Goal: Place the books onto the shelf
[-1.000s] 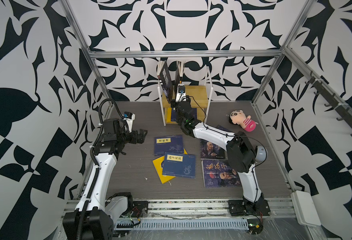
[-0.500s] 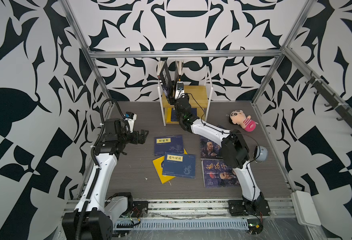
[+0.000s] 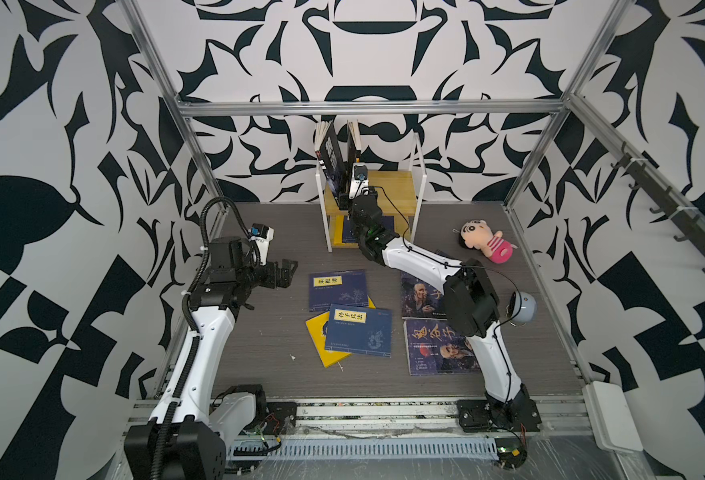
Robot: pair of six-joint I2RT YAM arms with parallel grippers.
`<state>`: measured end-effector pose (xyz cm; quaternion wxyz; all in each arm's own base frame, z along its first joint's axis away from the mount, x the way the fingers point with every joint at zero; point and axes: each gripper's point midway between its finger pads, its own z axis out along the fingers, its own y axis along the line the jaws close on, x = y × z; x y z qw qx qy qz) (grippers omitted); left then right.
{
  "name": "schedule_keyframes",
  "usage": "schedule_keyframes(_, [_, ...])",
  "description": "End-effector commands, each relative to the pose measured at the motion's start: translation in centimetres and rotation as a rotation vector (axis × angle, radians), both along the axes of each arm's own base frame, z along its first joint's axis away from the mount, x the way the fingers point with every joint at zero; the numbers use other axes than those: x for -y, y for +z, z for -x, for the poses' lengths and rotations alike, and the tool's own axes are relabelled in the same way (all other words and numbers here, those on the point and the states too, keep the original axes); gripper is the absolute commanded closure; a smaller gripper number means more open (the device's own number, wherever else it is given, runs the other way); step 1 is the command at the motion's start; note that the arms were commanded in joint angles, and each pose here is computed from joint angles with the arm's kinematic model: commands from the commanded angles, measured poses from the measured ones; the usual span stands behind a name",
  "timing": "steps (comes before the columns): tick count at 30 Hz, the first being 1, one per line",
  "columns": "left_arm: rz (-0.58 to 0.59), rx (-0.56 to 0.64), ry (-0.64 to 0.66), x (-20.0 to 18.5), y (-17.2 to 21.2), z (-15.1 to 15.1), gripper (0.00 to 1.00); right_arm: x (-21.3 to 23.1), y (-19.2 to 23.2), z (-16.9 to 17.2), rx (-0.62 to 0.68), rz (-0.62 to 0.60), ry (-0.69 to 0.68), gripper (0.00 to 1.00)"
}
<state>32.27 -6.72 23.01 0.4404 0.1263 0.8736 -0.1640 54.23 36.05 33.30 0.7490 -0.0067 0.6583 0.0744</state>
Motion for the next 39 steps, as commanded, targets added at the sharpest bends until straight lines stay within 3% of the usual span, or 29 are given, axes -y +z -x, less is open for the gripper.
schedule_keyframes(1, [-0.004, 0.011, -0.016, 0.2, 0.2, 0.4, 0.01, 0.1, 4.8, 1.5, 0.059, -0.064, 0.035, 0.93])
schedule_keyframes(20, [-0.013, 0.008, -0.006, 0.1, 0.0, 0.3, 0.0, -0.1, 4.3, 2.8, 0.04, 0.024, 0.094, 0.75])
schedule_keyframes(29, [-0.013, 0.01, -0.005, 0.1, 0.1, 0.3, 0.01, -1.2, 4.8, 2.7, 0.045, 0.075, 0.139, 0.73])
schedule_keyframes(39, [-0.018, 0.013, -0.005, 0.0, 0.1, 0.3, 0.01, -2.7, 5.5, 4.2, 0.058, 0.134, 0.246, 0.61])
